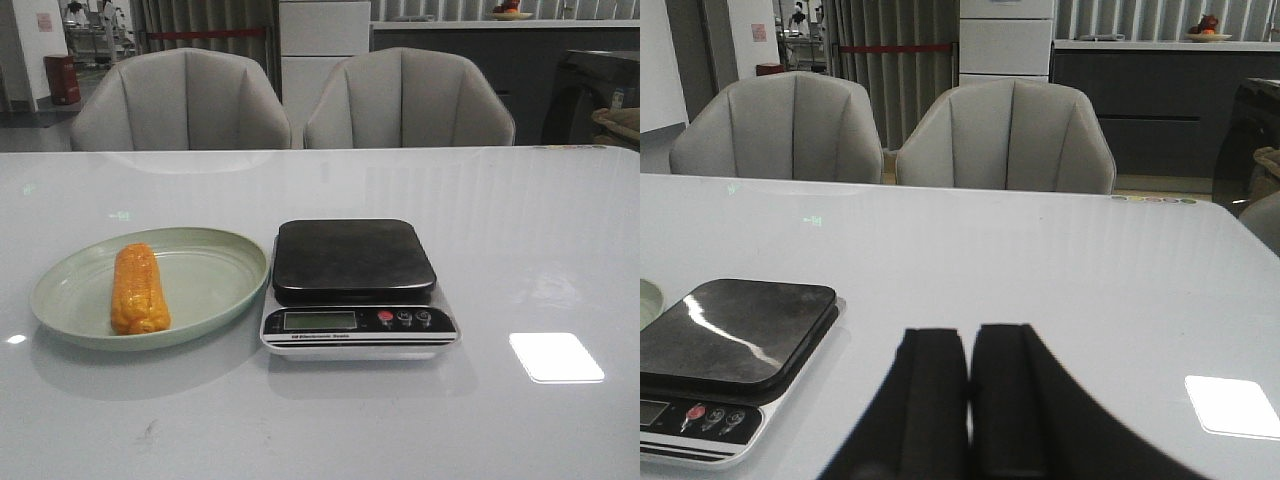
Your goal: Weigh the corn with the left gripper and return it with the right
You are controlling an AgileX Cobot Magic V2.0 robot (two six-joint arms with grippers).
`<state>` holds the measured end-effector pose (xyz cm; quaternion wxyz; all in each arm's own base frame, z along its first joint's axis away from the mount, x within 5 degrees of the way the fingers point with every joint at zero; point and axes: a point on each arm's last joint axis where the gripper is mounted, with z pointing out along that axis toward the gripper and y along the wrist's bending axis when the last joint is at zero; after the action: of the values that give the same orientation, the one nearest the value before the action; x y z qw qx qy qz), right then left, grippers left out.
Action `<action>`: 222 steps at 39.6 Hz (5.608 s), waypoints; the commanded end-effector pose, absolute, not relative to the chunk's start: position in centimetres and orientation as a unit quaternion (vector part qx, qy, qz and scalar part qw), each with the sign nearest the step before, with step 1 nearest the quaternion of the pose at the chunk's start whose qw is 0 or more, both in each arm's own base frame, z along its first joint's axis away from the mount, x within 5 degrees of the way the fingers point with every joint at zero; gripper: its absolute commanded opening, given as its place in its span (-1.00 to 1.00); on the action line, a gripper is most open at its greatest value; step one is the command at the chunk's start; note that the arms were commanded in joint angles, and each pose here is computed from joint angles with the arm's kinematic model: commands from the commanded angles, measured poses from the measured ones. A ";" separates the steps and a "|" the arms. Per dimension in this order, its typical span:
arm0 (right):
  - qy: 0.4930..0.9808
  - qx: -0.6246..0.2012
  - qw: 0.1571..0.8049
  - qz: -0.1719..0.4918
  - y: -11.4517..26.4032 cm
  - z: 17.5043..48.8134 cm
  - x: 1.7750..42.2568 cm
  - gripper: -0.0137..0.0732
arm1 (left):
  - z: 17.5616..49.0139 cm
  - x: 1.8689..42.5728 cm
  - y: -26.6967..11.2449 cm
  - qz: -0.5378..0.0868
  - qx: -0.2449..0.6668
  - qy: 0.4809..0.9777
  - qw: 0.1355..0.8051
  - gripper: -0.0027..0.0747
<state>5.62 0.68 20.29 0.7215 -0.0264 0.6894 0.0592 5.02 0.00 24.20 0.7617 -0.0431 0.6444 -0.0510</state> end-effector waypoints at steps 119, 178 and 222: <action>0.658 -0.031 0.751 0.054 0.7 20.8 5.5 -0.28 | 26.7 33.2 -24.3 -0.219 0.134 0.924 0.282 -0.61; 0.657 -0.031 0.751 0.054 0.7 20.8 5.5 -0.28 | 34.3 23.2 -19.5 -0.231 0.196 0.879 0.368 -0.04; 0.572 -0.024 0.817 0.071 0.7 22.8 5.0 -0.28 | 30.4 3.4 -2.6 -0.260 0.199 0.695 0.640 -0.64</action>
<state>5.38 0.71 21.93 0.7841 -0.0227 0.6161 0.0712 4.36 -3.43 29.47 0.5882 0.2066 0.7416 -0.2477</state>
